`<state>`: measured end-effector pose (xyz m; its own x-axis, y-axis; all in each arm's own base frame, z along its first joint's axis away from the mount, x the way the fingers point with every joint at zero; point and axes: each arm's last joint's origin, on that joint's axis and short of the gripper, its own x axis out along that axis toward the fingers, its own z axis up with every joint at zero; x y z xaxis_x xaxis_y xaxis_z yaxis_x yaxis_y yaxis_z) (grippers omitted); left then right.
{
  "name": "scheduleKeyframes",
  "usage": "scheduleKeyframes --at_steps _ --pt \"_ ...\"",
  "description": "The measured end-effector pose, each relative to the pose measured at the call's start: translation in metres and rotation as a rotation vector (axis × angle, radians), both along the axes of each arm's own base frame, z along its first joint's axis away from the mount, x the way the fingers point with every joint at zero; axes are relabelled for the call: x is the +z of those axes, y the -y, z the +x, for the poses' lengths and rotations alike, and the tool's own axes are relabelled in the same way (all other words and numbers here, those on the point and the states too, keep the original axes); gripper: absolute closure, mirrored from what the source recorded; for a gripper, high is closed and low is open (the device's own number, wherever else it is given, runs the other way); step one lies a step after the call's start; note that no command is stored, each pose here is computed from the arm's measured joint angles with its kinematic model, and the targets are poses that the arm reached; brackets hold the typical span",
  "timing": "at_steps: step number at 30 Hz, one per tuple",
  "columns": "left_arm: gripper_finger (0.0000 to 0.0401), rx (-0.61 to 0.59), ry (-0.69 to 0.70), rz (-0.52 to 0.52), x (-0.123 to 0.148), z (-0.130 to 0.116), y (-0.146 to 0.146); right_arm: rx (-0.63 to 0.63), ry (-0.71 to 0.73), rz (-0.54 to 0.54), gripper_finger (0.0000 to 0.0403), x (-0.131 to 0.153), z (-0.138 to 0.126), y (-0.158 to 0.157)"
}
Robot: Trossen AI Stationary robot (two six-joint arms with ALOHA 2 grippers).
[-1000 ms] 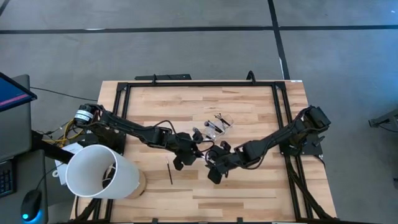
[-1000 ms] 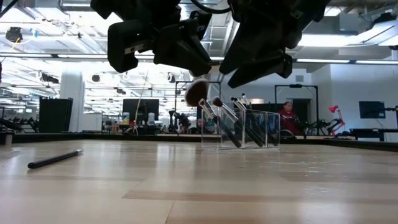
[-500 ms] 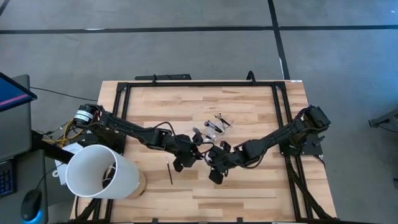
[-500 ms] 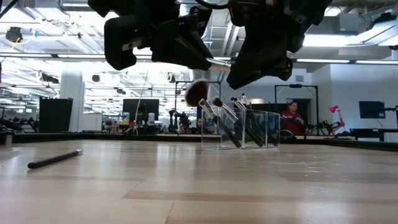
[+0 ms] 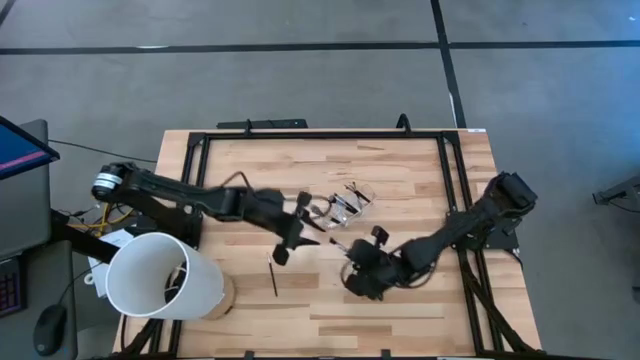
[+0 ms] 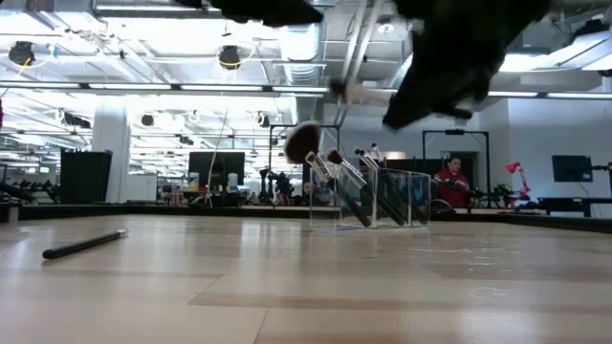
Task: Put items in baskets/containers
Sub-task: Put the black blush brush into the transparent organizer
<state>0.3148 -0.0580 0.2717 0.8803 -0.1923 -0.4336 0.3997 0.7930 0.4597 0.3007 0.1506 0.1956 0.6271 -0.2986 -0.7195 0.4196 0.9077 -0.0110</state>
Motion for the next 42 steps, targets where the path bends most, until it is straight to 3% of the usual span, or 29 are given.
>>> scheduleKeyframes --at_steps 5,11,16,22,27,32,42 --pt "0.0234 -0.067 0.079 -0.26 0.002 -0.009 -0.025 -0.031 0.135 -0.143 0.0374 0.022 -0.023 -0.018" --pt "0.0231 -0.105 0.309 -0.415 -0.011 -0.009 -0.044 0.016 0.292 -0.173 0.0374 0.046 -0.04 -0.022" --pt "0.0231 -0.142 0.4 -0.528 -0.025 -0.002 -0.044 0.119 0.436 -0.199 0.0373 0.05 -0.04 -0.022" --pt "0.023 -0.219 0.463 -0.569 -0.036 0.008 -0.034 0.277 0.618 -0.203 0.0374 0.053 -0.029 -0.013" --pt "0.023 -0.314 0.501 -0.619 -0.031 0.005 -0.026 0.322 0.637 -0.185 0.0371 0.051 -0.021 -0.001" --pt "0.023 -0.297 0.506 -0.626 -0.03 0.005 -0.021 0.395 0.662 -0.161 0.0374 0.053 -0.014 0.007" --pt "0.0247 -0.223 0.568 -0.641 -0.027 0.005 -0.012 0.373 0.654 -0.167 0.0368 0.053 -0.004 0.027"
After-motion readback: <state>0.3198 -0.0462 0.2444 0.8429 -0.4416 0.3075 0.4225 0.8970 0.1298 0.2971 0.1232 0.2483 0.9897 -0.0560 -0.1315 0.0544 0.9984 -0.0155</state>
